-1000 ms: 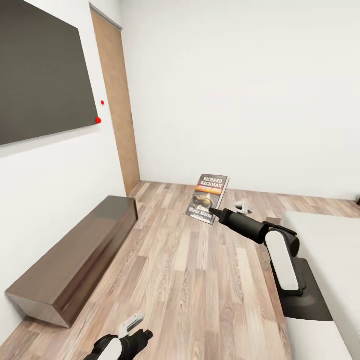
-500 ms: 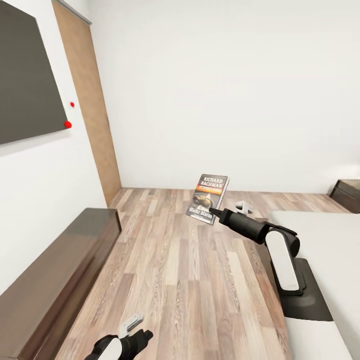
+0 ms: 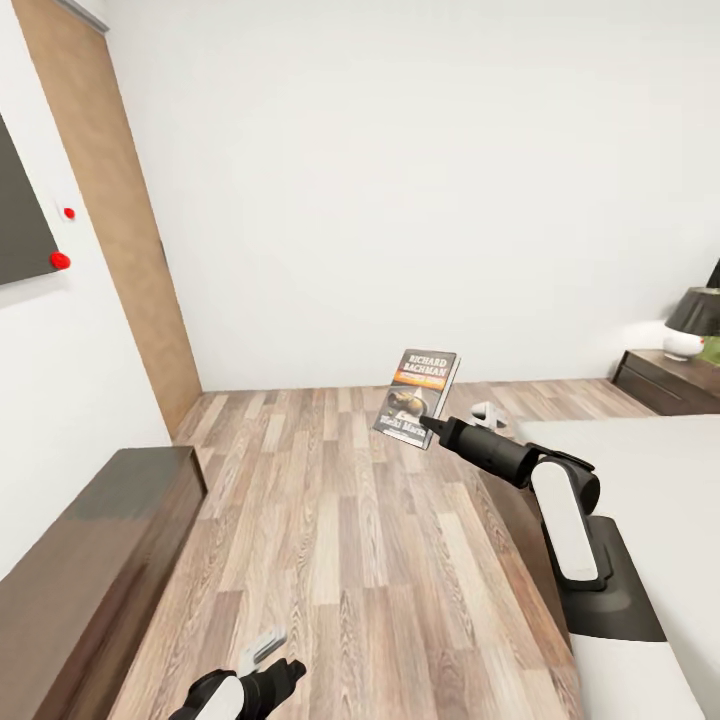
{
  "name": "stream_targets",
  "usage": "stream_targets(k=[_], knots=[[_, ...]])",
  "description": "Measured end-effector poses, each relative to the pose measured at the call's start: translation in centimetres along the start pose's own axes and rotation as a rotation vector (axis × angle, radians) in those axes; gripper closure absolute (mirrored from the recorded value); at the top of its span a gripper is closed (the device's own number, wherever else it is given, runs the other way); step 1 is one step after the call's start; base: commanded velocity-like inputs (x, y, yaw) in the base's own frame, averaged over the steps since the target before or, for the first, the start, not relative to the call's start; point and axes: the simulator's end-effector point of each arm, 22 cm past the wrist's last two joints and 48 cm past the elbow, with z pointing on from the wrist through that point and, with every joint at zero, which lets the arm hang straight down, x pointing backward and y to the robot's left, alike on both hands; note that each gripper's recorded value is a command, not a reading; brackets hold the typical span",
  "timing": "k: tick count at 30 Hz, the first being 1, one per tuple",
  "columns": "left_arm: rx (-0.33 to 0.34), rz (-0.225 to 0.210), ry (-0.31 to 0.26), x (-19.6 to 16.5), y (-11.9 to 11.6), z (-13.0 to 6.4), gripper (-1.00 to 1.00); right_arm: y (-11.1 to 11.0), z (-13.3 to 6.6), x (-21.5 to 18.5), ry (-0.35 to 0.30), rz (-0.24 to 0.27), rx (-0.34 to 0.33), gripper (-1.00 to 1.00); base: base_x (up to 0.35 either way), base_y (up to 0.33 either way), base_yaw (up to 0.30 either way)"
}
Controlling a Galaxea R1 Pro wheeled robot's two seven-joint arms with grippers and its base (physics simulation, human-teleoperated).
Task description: In the bedroom, move the book from the bed onto either nightstand, and place the two sandals side by side next to the bed.
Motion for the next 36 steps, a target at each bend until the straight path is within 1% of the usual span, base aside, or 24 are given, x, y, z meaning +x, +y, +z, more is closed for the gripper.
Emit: stream_targets(k=[8, 36], knots=[[0.002, 0.001, -0.003, -0.1, -0.09, -0.08, -1.0, -0.27, -0.08, -0.14, -0.003, -0.001, 0.017, 1.0, 0.306, 0.199, -0.257], [0.006, 0.004, -0.014, -0.54, -0.24, -0.39, -1.0, 0.22, -0.43, -0.65, -0.015, -0.008, 0.014, 1.0, 0.305, 0.201, -0.257]])
